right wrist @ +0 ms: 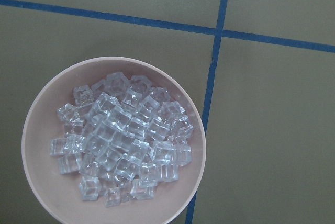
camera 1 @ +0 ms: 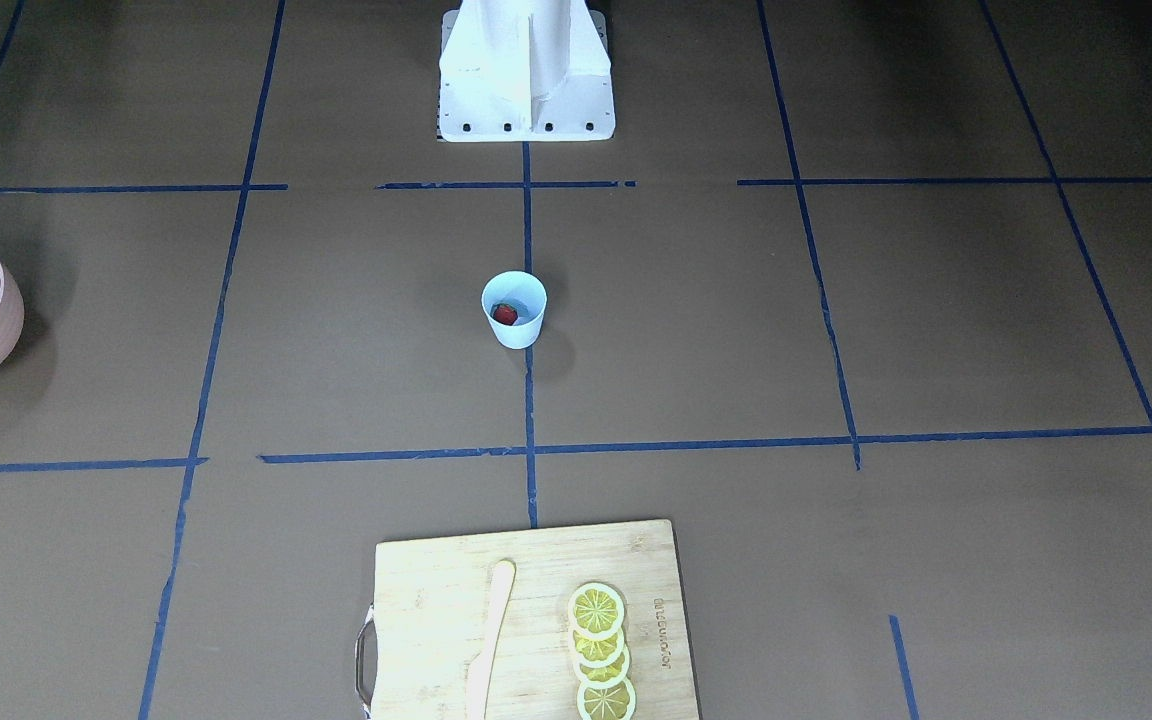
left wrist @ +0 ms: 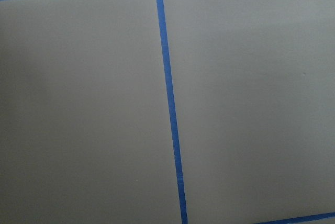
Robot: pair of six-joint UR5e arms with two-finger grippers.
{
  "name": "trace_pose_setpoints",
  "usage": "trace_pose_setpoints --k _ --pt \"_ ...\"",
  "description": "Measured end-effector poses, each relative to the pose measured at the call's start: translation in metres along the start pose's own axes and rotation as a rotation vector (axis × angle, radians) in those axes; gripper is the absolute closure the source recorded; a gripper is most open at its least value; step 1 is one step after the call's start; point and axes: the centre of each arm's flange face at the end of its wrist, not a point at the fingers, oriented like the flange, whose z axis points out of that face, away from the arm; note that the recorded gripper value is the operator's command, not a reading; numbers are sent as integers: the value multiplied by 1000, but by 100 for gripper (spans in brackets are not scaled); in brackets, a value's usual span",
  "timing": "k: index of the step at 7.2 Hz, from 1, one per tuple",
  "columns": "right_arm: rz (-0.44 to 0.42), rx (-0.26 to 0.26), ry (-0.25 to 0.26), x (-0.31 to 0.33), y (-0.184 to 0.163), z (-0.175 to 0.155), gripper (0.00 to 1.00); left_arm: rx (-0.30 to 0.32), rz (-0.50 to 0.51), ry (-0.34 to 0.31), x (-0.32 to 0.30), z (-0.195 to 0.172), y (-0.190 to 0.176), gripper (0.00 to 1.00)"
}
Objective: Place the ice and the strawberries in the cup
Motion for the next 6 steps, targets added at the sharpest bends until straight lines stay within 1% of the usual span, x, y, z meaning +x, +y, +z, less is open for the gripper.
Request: trace_pose_setpoints --k 2,4,6 --pt "1 -1 -2 1 1 1 1 2 2 2 3 -1 7 0" --pt "0 -1 -3 0 -2 0 1 7 7 0 12 -5 26 0" --pt "-9 10 -19 -6 -4 -4 1 -1 -3 2 12 -3 39 0"
